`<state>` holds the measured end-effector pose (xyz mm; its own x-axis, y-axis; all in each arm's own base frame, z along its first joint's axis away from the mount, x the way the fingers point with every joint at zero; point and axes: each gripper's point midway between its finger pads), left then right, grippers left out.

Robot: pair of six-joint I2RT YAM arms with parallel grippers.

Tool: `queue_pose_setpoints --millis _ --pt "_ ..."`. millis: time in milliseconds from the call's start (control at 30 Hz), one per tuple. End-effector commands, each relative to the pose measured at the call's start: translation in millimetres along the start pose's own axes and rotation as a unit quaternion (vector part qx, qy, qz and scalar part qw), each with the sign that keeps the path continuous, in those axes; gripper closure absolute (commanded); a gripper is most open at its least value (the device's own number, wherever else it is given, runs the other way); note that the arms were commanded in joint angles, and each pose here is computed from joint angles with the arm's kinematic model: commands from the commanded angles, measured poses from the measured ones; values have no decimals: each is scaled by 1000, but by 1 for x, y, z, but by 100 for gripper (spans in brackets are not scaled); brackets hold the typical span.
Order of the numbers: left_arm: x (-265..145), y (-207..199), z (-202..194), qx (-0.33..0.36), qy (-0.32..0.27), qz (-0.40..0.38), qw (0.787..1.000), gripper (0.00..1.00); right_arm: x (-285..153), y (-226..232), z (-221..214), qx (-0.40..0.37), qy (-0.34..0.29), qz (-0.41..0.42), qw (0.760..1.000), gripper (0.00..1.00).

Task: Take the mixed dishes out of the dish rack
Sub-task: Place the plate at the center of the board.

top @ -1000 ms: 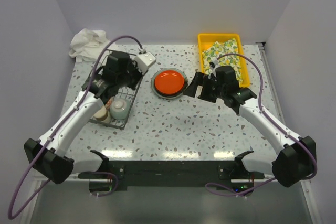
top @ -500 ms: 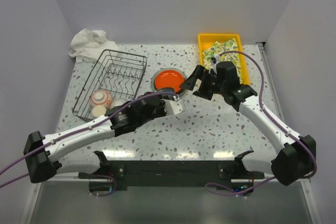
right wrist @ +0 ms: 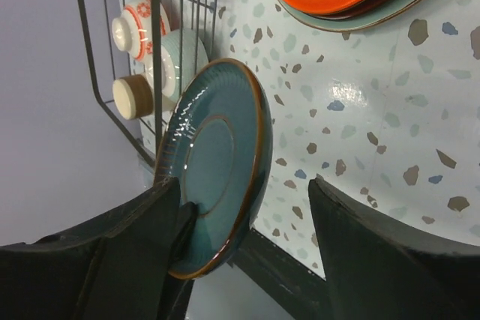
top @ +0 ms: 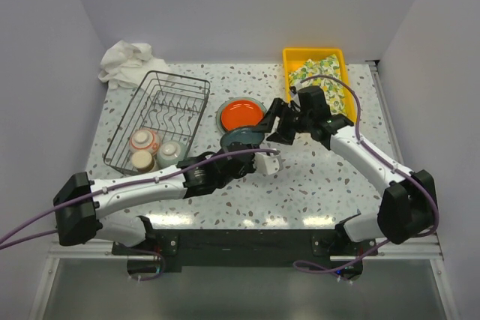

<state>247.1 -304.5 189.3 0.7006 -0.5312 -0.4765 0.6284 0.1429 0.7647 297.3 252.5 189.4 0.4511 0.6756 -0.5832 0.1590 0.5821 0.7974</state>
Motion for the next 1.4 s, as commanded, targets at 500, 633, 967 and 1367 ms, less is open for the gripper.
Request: queue_pose_setpoints --millis 500,633,967,1367 --pt "3 36 41 -64 -57 88 992 100 5 8 -20 13 68 25 997 57" --pt "7 30 44 -76 -65 80 992 100 3 8 -21 15 65 29 997 68" --pt "1 16 31 -114 -50 62 990 32 5 2 -15 14 43 20 999 95" --pt "-33 40 11 -234 -67 39 969 2 31 14 40 9 -22 49 999 100"
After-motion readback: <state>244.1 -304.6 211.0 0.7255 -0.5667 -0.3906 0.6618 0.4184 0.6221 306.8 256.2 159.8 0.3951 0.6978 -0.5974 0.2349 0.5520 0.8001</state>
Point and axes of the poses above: each gripper's point midway between its finger pads, its own x axis out along the fingers, its own y axis along the line the jaws close on, z = x × y, and after that the axes turned 10 degrees about x, right-handed
